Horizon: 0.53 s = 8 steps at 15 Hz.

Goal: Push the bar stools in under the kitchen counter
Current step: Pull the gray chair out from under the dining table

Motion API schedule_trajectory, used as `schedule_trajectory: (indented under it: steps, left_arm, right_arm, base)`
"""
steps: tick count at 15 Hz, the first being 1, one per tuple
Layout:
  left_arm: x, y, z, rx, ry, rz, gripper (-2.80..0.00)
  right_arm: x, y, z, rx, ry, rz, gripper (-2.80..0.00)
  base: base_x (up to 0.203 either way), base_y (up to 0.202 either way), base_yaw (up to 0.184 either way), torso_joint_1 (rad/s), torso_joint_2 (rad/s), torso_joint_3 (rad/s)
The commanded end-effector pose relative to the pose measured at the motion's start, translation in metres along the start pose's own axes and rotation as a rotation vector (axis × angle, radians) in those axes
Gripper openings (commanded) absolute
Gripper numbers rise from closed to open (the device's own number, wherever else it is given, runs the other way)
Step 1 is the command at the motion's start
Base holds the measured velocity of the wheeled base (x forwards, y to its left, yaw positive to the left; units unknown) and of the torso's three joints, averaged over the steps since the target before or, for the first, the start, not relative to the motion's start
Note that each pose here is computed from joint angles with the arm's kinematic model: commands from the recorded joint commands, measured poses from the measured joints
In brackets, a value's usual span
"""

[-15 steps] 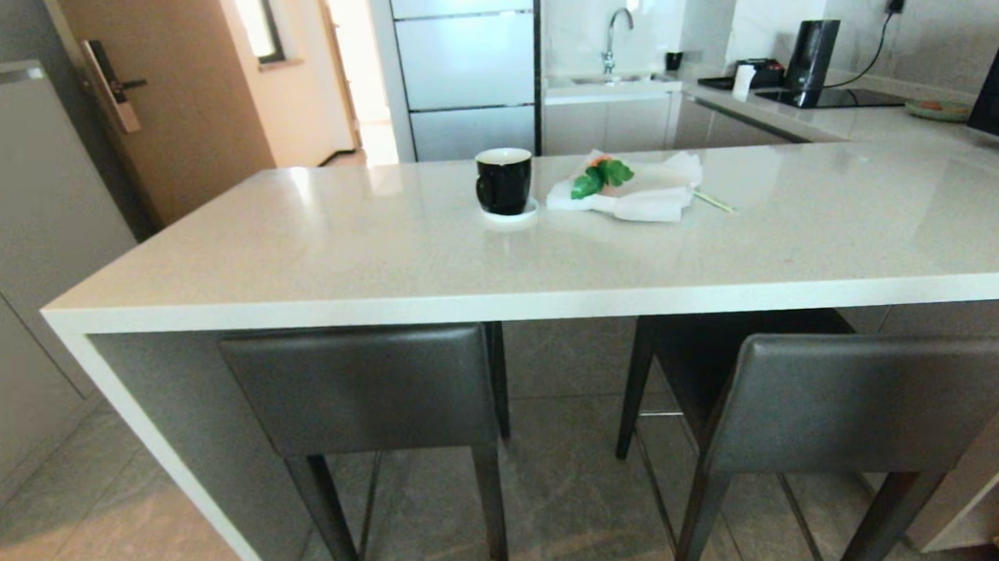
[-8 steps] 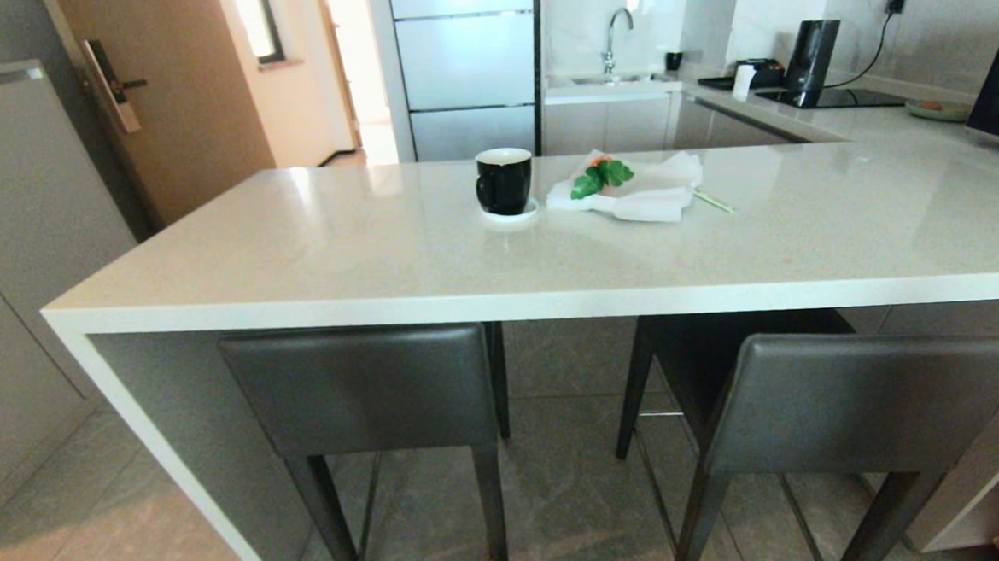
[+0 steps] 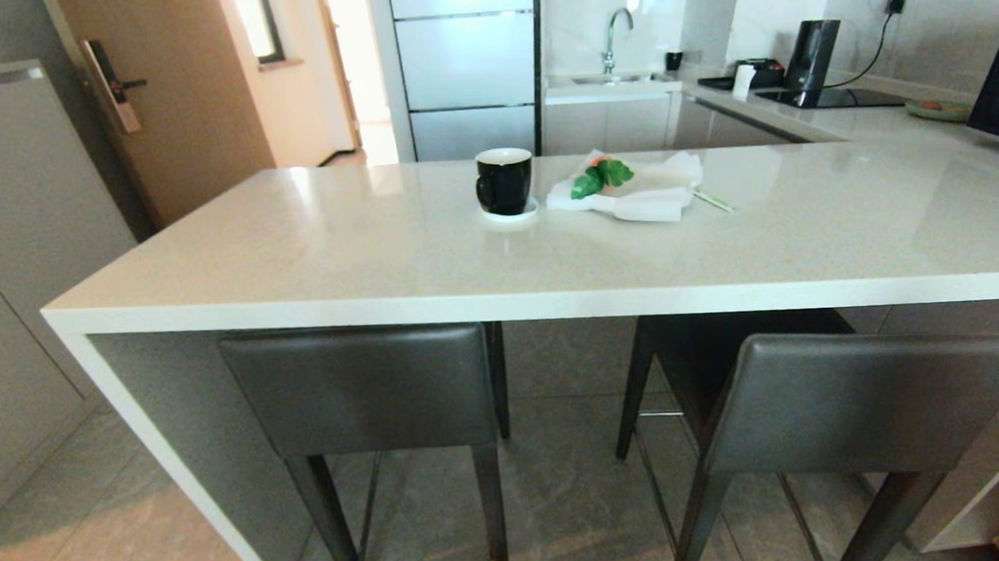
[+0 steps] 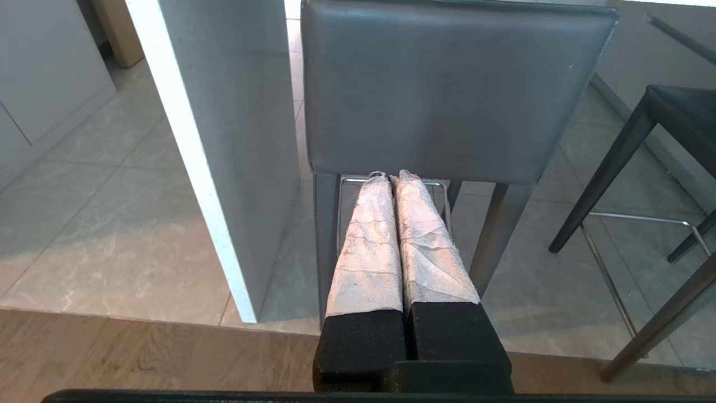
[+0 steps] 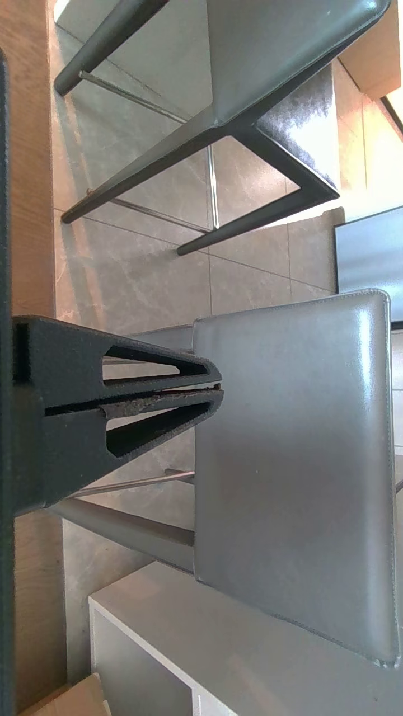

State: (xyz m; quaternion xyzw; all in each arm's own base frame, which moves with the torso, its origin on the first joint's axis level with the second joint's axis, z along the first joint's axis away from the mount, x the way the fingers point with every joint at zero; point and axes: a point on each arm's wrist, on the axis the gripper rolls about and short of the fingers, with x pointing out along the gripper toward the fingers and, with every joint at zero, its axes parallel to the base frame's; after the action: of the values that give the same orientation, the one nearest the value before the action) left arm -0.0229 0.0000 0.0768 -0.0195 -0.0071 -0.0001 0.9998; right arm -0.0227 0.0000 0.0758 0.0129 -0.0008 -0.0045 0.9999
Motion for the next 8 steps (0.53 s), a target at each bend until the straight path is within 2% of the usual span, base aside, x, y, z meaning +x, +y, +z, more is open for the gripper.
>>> schedule_trajectory:
  steps: [1, 4, 8]
  left_arm:
    - [0.0003, 0.0, -0.0006, -0.001, 0.003, 0.0, -2.8]
    - [0.0002, 0.0, -0.0004, -0.001, 0.002, 0.0, -2.8]
    - [0.0003, 0.0001, -0.0007, -0.001, 0.004, -0.003, -2.8]
  right_arm:
    - [0.0001, 0.0, 0.0, 0.0, 0.001, 0.0, -2.8]
    - [0.0, 0.0, 0.0001, 0.0, -0.001, 0.0, -2.8]
    - [0.0001, 0.0, 0.0002, 0.0, 0.0, 0.0, -2.8]
  base:
    - [0.0, 0.0, 0.0, 0.0, 0.0, 0.0]
    - [0.0, 0.0, 0.0, -0.06, 0.13, 0.083]
    - [0.0, 0.0, 0.0, -0.172, 0.43, 0.254]
